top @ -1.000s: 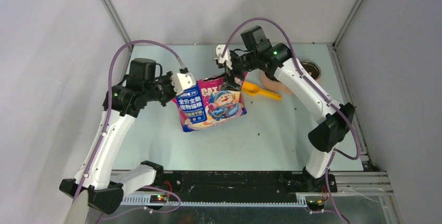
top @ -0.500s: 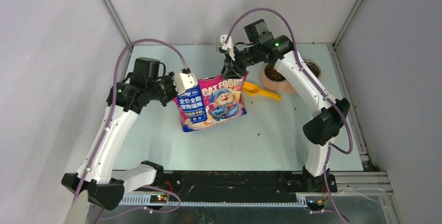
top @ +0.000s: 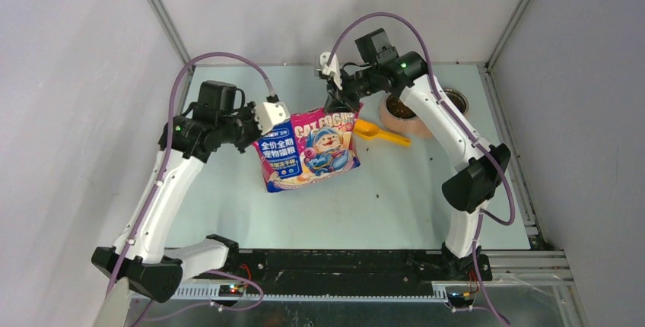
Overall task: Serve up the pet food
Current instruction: Close the pet food bag at the center of the board.
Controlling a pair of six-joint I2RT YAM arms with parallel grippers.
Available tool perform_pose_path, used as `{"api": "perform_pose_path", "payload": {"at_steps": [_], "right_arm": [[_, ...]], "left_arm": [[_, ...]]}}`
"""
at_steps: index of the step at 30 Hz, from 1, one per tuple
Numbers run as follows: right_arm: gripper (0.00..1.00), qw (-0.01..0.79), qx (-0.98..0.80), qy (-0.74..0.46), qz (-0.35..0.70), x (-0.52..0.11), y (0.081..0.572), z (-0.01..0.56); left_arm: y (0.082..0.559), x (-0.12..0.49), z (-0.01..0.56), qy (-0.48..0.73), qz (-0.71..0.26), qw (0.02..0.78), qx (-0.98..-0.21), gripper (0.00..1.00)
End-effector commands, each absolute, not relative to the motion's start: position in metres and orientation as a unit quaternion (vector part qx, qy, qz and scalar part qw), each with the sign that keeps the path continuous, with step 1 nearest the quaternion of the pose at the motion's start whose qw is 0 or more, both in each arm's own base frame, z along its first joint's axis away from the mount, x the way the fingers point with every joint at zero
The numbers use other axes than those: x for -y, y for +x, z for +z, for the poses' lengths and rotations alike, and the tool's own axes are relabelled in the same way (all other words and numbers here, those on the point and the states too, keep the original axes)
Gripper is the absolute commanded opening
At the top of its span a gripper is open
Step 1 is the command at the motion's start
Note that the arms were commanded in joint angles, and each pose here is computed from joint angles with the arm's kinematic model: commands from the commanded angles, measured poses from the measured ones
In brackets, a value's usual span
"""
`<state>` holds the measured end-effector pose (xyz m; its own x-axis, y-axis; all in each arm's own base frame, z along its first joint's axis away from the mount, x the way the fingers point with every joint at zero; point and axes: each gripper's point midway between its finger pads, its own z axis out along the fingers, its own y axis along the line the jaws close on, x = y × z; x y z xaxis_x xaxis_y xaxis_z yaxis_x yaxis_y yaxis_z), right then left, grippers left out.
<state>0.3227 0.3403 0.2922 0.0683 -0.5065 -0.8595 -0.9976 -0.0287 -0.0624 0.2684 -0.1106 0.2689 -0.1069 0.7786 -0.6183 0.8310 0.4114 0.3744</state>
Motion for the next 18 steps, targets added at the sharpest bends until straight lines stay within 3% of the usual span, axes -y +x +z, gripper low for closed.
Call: {"api": "perform_pose_path", "payload": {"at_steps": [1, 3, 5, 10, 12, 15, 18], "right_arm": [[0.01, 0.399, -0.576, -0.639, 0.318, -0.336, 0.321, 0.321], [0.00, 0.401, -0.575, -0.639, 0.317, -0.336, 0.321, 0.323], [0.00, 0.403, -0.576, -0.636, 0.317, -0.336, 0.321, 0.324], [0.00, 0.407, -0.580, -0.630, 0.317, -0.337, 0.323, 0.328], [0.00, 0.410, -0.580, -0.629, 0.318, -0.337, 0.322, 0.331], [0.00, 0.413, -0.579, -0.627, 0.320, -0.336, 0.321, 0.335], [0.00, 0.416, -0.576, -0.627, 0.320, -0.336, 0.319, 0.339]], "left_arm": [[0.273, 0.122, 0.309, 0.535, -0.042, 0.446, -0.716, 0.24], [0.273, 0.131, 0.307, 0.540, -0.058, 0.442, -0.714, 0.42], [0.276, 0.139, 0.302, 0.544, -0.065, 0.438, -0.713, 0.52], [0.284, 0.154, 0.294, 0.548, -0.075, 0.429, -0.714, 0.54], [0.285, 0.157, 0.289, 0.552, -0.077, 0.421, -0.715, 0.52], [0.287, 0.159, 0.283, 0.553, -0.075, 0.414, -0.719, 0.40], [0.293, 0.157, 0.283, 0.546, -0.063, 0.419, -0.723, 0.16]]}}
